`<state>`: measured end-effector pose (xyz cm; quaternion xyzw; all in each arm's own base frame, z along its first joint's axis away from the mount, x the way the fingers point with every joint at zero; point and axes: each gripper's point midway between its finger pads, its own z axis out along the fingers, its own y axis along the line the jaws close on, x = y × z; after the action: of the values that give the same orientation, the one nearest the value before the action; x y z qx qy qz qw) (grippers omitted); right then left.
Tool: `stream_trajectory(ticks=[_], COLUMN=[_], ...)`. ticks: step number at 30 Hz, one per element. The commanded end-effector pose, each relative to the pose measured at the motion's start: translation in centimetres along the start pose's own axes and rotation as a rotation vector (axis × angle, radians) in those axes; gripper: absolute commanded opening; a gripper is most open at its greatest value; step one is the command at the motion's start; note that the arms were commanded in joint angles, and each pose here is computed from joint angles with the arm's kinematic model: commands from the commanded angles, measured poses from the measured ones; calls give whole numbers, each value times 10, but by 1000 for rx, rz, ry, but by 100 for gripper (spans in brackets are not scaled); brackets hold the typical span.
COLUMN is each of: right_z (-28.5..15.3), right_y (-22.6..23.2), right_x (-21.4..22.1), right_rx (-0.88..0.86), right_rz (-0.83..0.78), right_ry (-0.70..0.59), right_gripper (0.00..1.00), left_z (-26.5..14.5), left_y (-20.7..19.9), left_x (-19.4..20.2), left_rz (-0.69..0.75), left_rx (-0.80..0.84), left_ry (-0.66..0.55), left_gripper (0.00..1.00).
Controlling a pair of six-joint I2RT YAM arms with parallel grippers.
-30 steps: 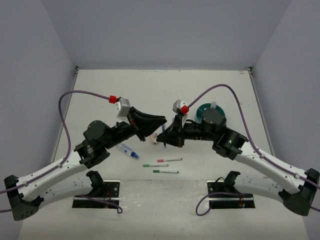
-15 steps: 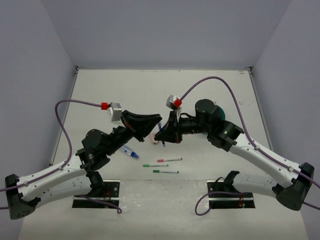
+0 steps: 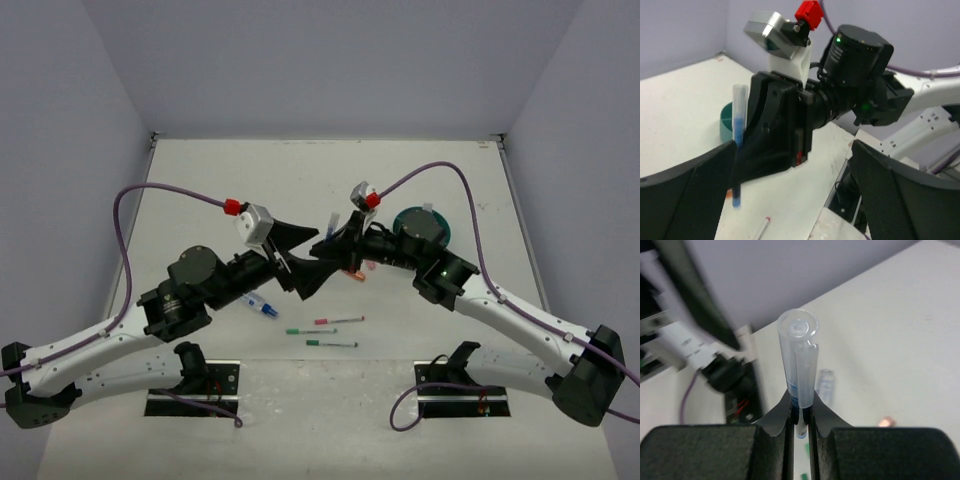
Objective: Sort the stationery into containers
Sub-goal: Close the pen cap on the pen, then place the pen in the storage box.
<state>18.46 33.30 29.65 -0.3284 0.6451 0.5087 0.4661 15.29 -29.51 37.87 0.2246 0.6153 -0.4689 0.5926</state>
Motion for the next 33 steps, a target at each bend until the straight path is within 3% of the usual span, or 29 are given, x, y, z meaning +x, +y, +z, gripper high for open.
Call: stream_trajectory(ticks=[1, 5, 8, 9, 13, 18, 33], right_z=[-28, -69, -121, -156, -225, -251, -210], right_y=[-79, -118, -165, -192, -235, -256, -294], right_x=[-19, -37, -47, -51, -49, -40, 31], right_rx=[407, 691, 1017, 1213, 1499, 1561, 1474], right_rz=[15, -1, -8, -11, 4, 61, 221], right_ry=[-129, -232, -278, -316, -352, -372, -216], right_gripper=[0, 0, 0, 0, 0, 0, 2], left_z=[-46, -86, -97, -100, -112, -128, -145], left_y=[69, 110, 121, 123, 130, 130, 138], left_x=[-38, -16, 6, 12, 39, 50, 72], left_rz=[-156, -240, -183, -164, -82, -49, -9], left_rx=[-488, -749, -796, -809, -844, -829, -810], left_ry=[-117, -125, -49, -18, 129, 190, 222], left_gripper=[100, 100, 100, 100, 100, 100, 100])
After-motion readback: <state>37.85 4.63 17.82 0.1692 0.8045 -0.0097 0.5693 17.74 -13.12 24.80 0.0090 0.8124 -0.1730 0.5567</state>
